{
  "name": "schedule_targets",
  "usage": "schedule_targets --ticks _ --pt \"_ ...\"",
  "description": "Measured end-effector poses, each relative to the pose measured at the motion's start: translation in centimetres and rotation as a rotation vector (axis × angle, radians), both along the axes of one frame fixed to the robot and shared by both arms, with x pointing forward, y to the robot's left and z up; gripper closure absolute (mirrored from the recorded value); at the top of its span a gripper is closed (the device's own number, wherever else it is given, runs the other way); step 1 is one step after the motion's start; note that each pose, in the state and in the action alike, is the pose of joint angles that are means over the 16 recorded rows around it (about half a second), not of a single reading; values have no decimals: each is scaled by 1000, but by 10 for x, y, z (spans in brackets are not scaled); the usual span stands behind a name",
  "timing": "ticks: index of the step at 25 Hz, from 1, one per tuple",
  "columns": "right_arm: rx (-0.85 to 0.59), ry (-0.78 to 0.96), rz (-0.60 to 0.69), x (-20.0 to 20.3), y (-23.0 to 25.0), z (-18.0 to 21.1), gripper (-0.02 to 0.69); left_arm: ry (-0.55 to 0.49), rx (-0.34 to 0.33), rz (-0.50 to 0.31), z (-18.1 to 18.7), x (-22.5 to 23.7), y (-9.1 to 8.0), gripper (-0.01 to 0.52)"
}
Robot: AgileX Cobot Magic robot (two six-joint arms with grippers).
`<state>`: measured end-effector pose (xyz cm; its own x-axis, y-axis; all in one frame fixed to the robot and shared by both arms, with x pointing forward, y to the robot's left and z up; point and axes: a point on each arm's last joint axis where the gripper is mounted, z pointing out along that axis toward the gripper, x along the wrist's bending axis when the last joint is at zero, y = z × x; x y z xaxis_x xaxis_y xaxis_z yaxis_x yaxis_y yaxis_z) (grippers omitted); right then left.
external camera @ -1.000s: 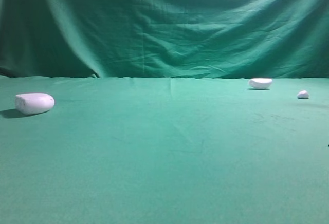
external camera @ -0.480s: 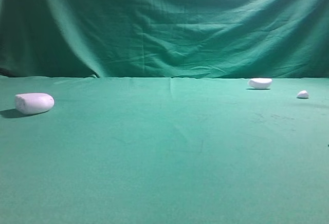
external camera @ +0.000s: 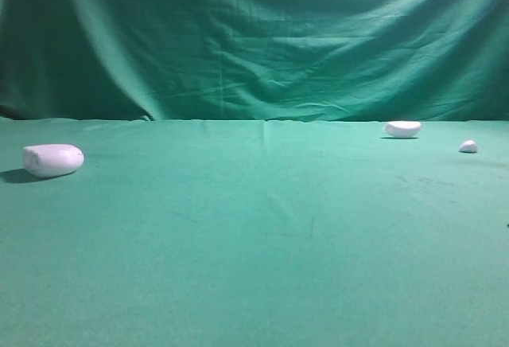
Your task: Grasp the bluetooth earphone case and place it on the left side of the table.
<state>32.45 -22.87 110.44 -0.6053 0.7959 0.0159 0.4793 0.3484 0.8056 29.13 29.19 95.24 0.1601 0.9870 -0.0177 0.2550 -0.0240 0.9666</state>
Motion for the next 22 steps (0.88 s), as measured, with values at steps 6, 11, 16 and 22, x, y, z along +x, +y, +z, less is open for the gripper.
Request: schedule_targets --ticks 6,11,16,22 --pt "43 -114 -87 -11 -23 -33 665 0 0 0 0 0 0 514" --pt "71 -207 -225 -19 -41 -67 665 0 0 0 0 0 0 514" --pt "83 -273 -382 -27 -56 -103 665 0 0 0 0 0 0 514" --pt "86 -306 -522 -32 -65 -136 665 0 0 0 0 0 0 514"
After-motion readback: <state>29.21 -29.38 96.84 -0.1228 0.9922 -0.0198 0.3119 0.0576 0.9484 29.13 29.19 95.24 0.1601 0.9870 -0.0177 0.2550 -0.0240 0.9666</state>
